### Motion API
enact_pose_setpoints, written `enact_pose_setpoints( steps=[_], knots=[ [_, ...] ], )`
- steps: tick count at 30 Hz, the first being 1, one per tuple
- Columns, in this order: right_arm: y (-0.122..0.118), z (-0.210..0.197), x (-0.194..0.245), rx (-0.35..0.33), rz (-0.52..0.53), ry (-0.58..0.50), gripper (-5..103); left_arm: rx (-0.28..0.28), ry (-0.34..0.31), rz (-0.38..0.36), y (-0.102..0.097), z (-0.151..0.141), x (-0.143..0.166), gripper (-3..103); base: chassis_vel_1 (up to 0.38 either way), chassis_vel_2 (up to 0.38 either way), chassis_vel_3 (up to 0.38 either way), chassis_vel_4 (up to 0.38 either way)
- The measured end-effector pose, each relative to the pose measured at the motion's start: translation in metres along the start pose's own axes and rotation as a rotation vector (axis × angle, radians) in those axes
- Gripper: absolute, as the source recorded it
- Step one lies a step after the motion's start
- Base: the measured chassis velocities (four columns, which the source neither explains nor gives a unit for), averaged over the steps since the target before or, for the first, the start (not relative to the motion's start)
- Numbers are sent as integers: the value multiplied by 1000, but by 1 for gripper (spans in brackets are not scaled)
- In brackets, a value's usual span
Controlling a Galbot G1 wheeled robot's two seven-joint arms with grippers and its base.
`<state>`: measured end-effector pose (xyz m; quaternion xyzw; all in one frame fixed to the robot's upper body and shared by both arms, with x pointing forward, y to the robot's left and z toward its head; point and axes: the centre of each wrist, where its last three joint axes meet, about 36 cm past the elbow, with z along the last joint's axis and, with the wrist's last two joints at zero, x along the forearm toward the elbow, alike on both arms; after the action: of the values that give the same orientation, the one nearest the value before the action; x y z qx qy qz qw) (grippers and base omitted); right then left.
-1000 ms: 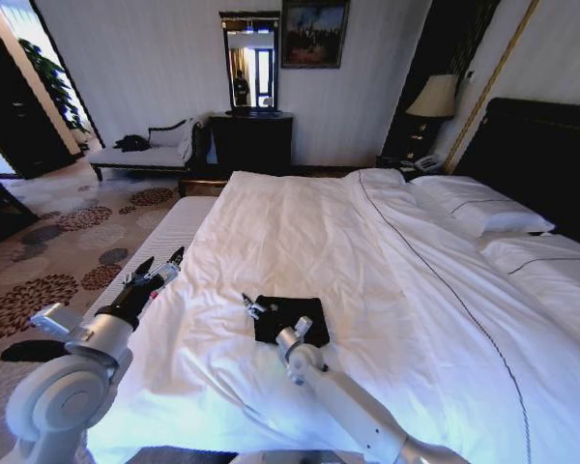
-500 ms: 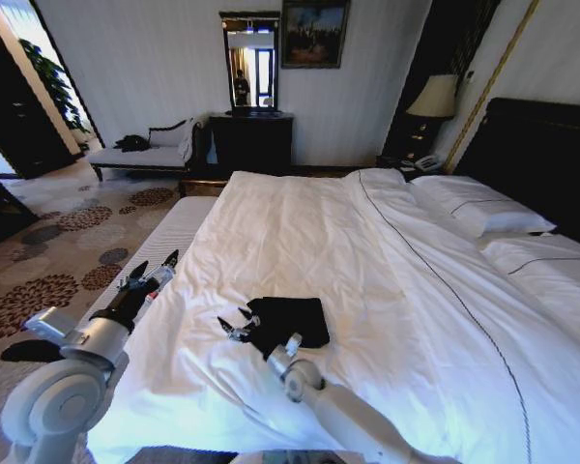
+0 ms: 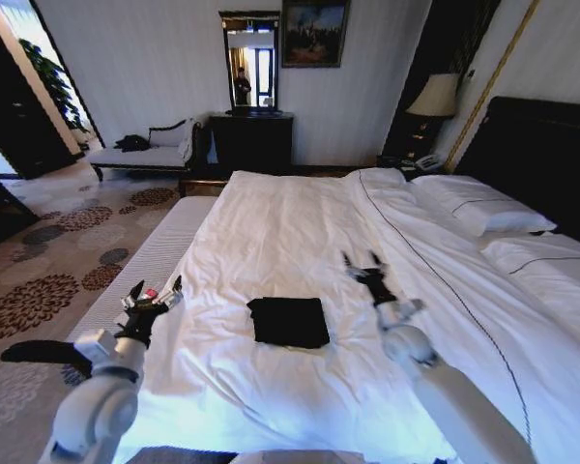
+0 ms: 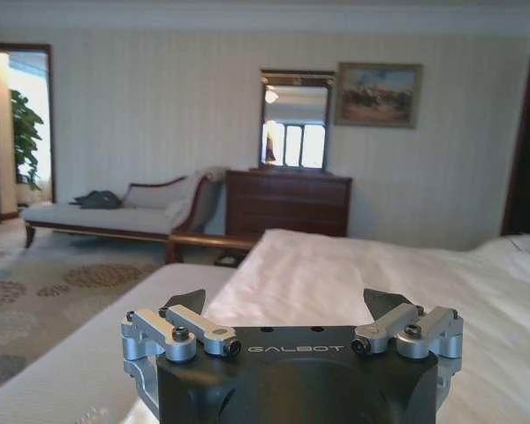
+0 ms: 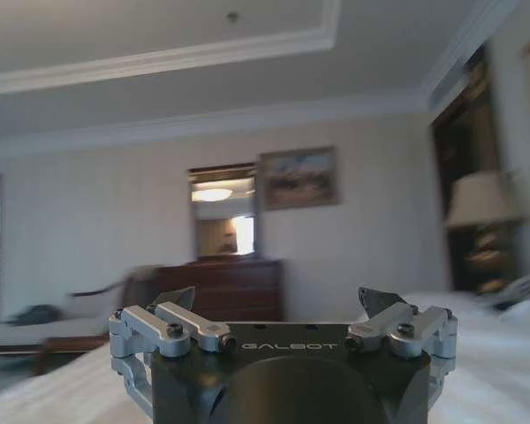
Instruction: Fold the clothes on the bed.
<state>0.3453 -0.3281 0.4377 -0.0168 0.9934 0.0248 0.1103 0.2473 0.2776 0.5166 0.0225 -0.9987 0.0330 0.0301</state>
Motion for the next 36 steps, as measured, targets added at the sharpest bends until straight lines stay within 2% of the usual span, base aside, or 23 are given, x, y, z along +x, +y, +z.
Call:
enact_pose_setpoints(
  steps=[2, 4, 8, 36],
  knots=[
    [12, -24, 34, 7, 66, 15, 100, 5, 17, 18, -6, -2, 14, 100, 0, 0, 0, 0],
    [28, -46, 66, -15, 141, 53, 100, 15, 50, 31, -7, 1, 22, 100, 0, 0, 0, 0],
    [43, -63, 87, -40, 186, 86, 100, 8, 77, 57, -7, 4, 25, 100, 0, 0, 0, 0],
    [46, -61, 87, -58, 179, 94, 100, 8, 76, 64, -6, 1, 25, 100, 0, 0, 0, 0]
  ],
)
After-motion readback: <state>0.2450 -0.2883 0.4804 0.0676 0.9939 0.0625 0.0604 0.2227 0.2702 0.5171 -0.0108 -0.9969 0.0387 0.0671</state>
